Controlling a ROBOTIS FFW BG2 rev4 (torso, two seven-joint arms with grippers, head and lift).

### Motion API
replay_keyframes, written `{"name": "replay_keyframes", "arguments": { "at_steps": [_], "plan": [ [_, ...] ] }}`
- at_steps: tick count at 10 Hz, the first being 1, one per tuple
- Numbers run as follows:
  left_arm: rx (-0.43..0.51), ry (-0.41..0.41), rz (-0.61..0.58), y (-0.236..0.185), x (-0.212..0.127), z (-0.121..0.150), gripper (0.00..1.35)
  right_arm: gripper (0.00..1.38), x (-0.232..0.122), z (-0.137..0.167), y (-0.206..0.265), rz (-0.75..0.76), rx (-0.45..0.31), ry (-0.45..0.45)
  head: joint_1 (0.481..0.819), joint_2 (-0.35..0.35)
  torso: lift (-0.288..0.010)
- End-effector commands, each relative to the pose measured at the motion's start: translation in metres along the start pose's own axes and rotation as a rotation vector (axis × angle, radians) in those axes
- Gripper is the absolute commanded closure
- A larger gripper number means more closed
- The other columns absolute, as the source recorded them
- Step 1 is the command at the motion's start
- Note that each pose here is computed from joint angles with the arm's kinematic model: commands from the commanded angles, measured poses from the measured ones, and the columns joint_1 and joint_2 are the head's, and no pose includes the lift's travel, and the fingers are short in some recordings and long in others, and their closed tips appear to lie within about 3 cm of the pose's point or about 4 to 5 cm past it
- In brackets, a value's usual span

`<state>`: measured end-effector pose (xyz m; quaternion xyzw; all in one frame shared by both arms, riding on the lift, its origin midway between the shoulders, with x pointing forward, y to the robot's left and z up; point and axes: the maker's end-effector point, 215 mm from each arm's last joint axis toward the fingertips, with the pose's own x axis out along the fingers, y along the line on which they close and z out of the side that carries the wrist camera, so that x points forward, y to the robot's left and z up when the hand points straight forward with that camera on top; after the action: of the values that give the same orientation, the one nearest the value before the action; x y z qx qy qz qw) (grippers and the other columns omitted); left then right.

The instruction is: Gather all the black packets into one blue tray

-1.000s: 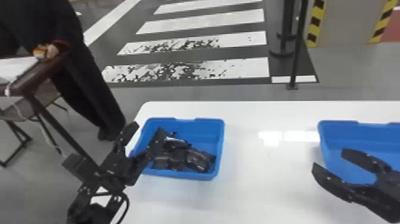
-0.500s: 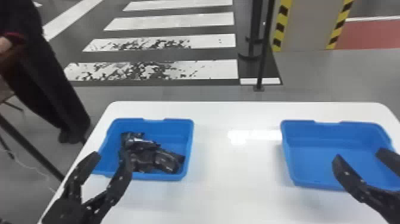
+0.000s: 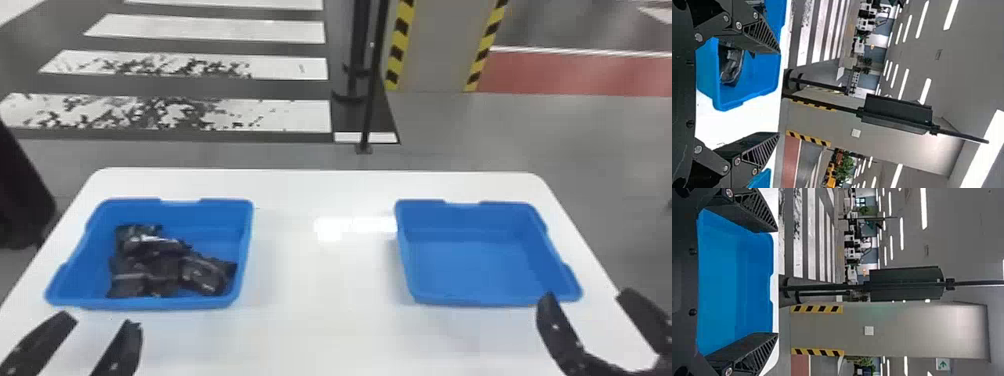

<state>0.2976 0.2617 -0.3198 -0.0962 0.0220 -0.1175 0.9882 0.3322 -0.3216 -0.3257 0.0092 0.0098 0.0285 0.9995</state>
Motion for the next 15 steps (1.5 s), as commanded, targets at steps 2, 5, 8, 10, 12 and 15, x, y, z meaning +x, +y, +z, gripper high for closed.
{"name": "replay_keyframes", "arguments": {
  "at_steps": [2, 5, 8, 10, 12, 15],
  "plan": [
    [0.045, -0.016, 0.014, 0.003, -0.008, 0.008, 0.32, 0.08, -0.024, -0.008, -0.008, -0.028, -0.012, -0.009, 0.695, -0.123, -0.11],
    [0.148, -0.011, 0.048, 0.021, -0.019, 0.019, 0.32, 0.08, -0.026, -0.005, -0.006, -0.031, -0.013, -0.018, 0.695, -0.105, -0.11],
    [0.158, -0.01, 0.051, 0.022, -0.018, 0.021, 0.32, 0.08, -0.025, -0.001, -0.005, -0.027, -0.018, -0.024, 0.695, -0.077, -0.11],
    [0.168, -0.009, 0.053, 0.024, -0.017, 0.022, 0.32, 0.08, -0.025, 0.001, -0.003, -0.024, -0.02, -0.028, 0.695, -0.074, -0.11],
    [0.173, -0.011, 0.057, 0.027, -0.017, 0.023, 0.32, 0.08, -0.024, 0.001, -0.002, -0.022, -0.021, -0.027, 0.695, -0.067, -0.11],
    [0.169, -0.009, 0.054, 0.026, -0.016, 0.021, 0.32, 0.08, -0.023, 0.002, -0.001, -0.02, -0.025, -0.028, 0.695, -0.06, -0.11]
  ]
}}
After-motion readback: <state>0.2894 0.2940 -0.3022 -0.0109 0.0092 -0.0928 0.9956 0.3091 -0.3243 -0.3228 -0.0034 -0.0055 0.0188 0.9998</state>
